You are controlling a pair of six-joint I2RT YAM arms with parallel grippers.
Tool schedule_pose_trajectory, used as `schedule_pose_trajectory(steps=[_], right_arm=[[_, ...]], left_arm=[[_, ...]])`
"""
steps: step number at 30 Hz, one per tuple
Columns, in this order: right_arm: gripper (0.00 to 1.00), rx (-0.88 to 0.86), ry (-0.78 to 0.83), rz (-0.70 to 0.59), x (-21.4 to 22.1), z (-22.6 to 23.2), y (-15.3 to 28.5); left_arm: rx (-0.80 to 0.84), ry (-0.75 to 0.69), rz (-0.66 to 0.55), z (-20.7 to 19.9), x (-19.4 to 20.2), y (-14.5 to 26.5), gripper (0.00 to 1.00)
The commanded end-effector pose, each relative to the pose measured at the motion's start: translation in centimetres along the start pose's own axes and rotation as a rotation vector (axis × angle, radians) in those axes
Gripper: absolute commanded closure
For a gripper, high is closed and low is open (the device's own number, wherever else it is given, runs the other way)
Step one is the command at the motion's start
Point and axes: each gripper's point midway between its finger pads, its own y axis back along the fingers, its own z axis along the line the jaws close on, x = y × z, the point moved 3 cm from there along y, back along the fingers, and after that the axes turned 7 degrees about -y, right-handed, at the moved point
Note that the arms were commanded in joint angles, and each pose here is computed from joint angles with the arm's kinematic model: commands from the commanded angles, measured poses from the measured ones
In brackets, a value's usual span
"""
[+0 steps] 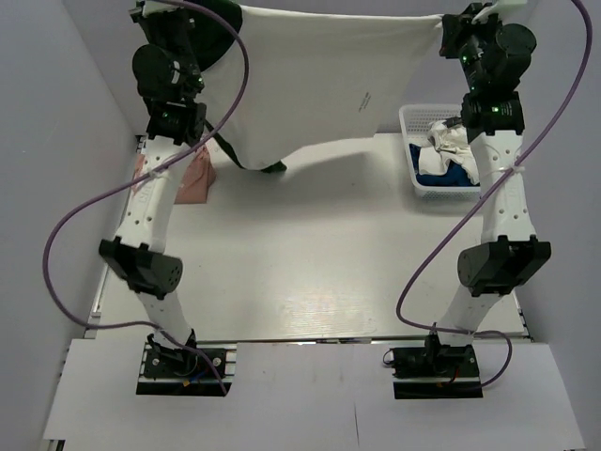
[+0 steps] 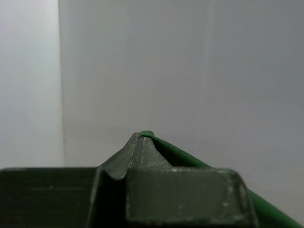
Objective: Fold and stack the t-shirts
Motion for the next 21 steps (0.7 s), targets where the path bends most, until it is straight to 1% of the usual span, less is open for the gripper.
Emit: schedule_pose_trajectory(steps=[1,2,3,4,5,6,7,8,9,10,11,12,13,14,15,16,17,18,19,20,21], right_arm=[[1.00,-0.019,0.028,-0.099,-3.7,0.9,2.9],[1.00,-0.024,0.030,-0.043,-0.8,0.4,3.1],[1.00,-0.021,0.027,-0.016,0.9,0.1,4.1],[1.00,-0.033,0.029,-0.020,0.6,0.6,5.3],[1.00,-0.018,0.000,0.081,6.2,-0.6,5.9],[1.00,-0.023,-0.010,0.073,5.9,-0.2,7.1],[1.00,-0.034,-0.014,0.069,5.7,0.1,8.1],[1.00,-0.040,-0.036,0.085,6.6,0.3,8.6],[1.00,-0.045,-0.050,0.156,10.0,0.0,10.1],[1.00,-0.056,-0.054,0.168,10.4,0.3,10.8],[1.00,-0.051,-0.072,0.232,12.9,0.1,11.8],[1.00,-0.044,-0.107,0.276,14.3,0.1,13.3],[1.00,-0.039,-0.120,0.288,15.1,0.0,14.0],[1.00,-0.024,-0.136,0.343,17.7,-0.4,15.3],[1.00,-0.031,-0.147,0.370,18.9,-0.2,16.9],[1.00,-0.025,-0.157,0.386,19.6,-0.3,17.6],[1.00,-0.014,-0.172,0.429,21.4,-0.5,18.7],[1.00,-0.010,-0.183,0.442,22.0,-0.4,20.0],[1.00,0.007,-0.182,0.452,22.5,-0.6,20.6],[1.00,0.033,-0.194,0.490,24.0,-1.0,21.7],[1.00,0.046,-0.200,0.515,24.8,-1.1,23.0]], left_arm=[[0.031,0.034,0.015,2.7,-2.9,2.6,1.00],[0.003,0.065,-0.015,5.4,-5.6,4.2,1.00],[0.055,0.007,0.091,3.8,0.1,7.3,1.00],[0.028,0.030,0.059,5.1,-0.2,8.8,1.00],[-0.006,0.029,0.097,6.2,1.0,10.6,1.00],[0.005,0.065,0.199,5.7,5.1,13.9,1.00],[-0.031,0.147,0.197,8.0,3.3,15.7,1.00],[-0.022,0.164,0.262,8.6,4.8,17.6,1.00],[-0.001,0.161,0.338,8.5,7.7,20.4,1.00],[-0.034,0.260,0.330,9.9,6.4,21.8,1.00],[0.031,0.260,0.415,9.0,7.9,23.9,1.00],[0.062,0.275,0.492,8.5,9.8,25.9,1.00],[0.067,0.337,0.538,8.3,10.3,27.1,1.00],[0.096,0.355,0.589,7.9,11.1,28.4,1.00],[0.100,0.326,0.693,8.2,13.0,30.8,1.00],[0.108,0.328,0.740,8.1,13.7,31.9,1.00],[0.125,0.338,0.794,7.7,14.6,33.0,1.00],[0.141,0.298,0.894,7.9,16.1,35.2,1.00],[0.160,0.304,0.942,7.6,16.5,36.2,1.00],[0.182,0.304,0.990,7.4,16.9,37.2,1.00],[0.199,0.278,1.084,7.7,17.8,39.2,1.00]])
